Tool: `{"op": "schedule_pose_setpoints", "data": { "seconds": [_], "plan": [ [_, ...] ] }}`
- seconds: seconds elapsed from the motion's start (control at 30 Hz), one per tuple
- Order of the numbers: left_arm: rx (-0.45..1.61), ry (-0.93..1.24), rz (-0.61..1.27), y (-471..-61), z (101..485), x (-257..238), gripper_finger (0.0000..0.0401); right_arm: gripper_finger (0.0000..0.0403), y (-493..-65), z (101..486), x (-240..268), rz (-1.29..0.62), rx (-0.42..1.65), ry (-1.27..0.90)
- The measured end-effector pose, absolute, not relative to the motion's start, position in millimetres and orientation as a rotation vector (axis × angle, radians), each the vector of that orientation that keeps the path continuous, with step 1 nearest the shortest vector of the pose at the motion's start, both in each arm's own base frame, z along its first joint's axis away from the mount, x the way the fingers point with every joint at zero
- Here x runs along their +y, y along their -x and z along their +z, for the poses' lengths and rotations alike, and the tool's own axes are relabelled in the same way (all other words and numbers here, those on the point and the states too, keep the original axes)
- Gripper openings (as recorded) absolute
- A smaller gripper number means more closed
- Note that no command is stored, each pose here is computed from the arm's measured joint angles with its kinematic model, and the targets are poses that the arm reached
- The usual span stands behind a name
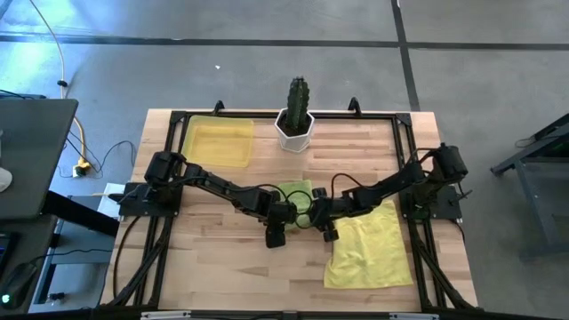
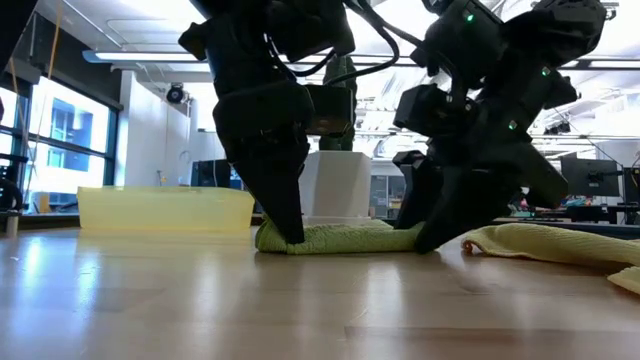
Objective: Roll microfiber towels into tight, uniform cylinder then place into a basket
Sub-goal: Roll the green microfiber towel
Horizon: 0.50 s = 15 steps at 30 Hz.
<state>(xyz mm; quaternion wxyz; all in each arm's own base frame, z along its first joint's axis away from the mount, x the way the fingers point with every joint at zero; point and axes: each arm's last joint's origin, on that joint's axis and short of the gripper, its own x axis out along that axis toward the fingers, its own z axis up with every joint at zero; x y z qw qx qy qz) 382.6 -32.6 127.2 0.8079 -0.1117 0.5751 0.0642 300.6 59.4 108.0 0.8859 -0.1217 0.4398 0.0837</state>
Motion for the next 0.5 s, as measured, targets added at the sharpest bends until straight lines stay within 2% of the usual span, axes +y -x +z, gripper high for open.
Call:
{"op": "schedule_pose_setpoints", "data": {
  "seconds": [0.13, 0.2, 0.4, 0.5],
  "plan": [
    [1.23, 0.257, 0.134, -382.7, 127.2, -33.0, 0.011, 0.0187, -300.9, 102.3, 59.5, 0.155, 0.937, 0.215],
    [1.231, 0.307, 0.112, -383.3, 127.5, -33.6, 0.011, 0.0169, -300.5, 101.7, 59.5, 0.146, 0.945, 0.195],
    [1.235, 0.503, 0.072, -385.5, 128.5, -38.5, 0.011, 0.0064, -300.3, 100.3, 59.3, 0.113, 0.954, 0.157],
    [1.214, 0.521, 0.058, -387.5, 129.5, -40.0, 0.011, 0.0014, -300.3, 100.3, 59.1, 0.102, 0.954, 0.141]
  ]
}}
